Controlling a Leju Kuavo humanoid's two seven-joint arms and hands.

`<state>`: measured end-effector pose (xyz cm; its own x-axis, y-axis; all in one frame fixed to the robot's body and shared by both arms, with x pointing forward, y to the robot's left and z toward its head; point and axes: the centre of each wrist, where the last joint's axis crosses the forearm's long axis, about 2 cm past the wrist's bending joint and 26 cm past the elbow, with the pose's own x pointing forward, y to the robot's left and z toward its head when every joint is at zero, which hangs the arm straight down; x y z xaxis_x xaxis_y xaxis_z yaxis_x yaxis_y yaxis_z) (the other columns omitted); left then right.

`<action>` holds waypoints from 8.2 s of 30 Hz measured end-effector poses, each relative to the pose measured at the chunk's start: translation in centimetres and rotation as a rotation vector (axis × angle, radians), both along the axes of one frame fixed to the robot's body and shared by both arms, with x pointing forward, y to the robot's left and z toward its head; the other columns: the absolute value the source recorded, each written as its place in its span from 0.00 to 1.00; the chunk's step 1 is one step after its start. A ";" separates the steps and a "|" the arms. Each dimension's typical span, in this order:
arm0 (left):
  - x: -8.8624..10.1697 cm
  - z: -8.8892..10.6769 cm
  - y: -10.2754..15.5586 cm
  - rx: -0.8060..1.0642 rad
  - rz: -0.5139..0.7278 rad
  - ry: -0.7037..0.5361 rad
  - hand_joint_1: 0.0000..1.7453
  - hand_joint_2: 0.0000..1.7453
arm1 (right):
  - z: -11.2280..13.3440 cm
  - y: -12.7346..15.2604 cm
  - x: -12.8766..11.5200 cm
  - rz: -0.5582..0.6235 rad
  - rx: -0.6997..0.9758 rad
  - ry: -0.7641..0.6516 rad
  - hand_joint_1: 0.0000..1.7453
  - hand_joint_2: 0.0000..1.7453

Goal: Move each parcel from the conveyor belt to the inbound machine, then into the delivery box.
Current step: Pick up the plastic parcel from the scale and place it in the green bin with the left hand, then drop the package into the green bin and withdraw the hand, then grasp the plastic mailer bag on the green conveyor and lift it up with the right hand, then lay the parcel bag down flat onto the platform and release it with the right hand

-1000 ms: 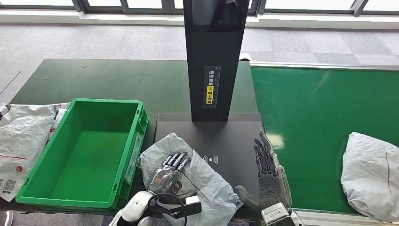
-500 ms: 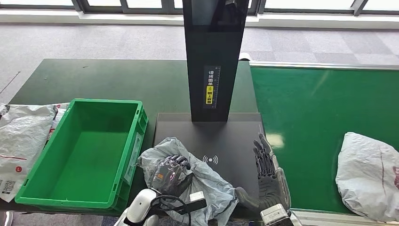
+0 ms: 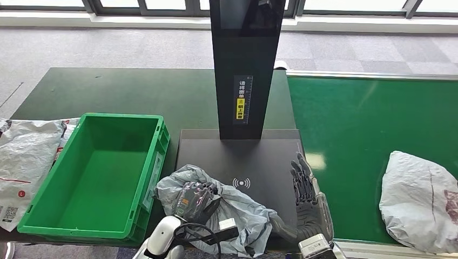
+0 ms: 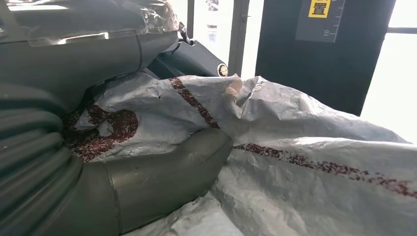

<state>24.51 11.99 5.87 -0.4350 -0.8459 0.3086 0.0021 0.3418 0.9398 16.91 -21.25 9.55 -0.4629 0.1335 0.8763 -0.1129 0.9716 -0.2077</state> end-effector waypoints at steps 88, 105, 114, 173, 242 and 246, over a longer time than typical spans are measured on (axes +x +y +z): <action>7.8 5.9 22.7 -1.149 0.707 -0.378 0.00 0.00 | 0.1 0.6 -0.6 -0.012 0.044 0.012 0.00 1.00; 0.4 7.5 17.9 -1.143 0.594 -0.708 0.00 0.00 | -0.6 -4.8 -0.1 -0.621 -0.592 0.072 0.00 0.00; -2.2 9.8 13.9 -1.153 0.473 -0.752 0.00 0.00 | -2.4 -8.4 -0.3 -0.851 -0.776 0.202 0.00 1.00; -3.4 9.4 11.2 -1.222 0.398 -0.637 0.00 0.00 | -11.7 -15.0 -0.7 -0.826 -0.588 0.696 1.00 1.00; -2.6 7.2 9.6 -1.200 0.376 -0.523 0.00 0.00 | -2.9 6.5 8.8 -0.236 -0.488 0.023 0.00 1.00; -2.5 7.3 9.1 -1.175 0.351 -0.488 0.00 0.00 | -3.7 6.2 8.8 -0.210 -0.478 0.059 0.00 1.00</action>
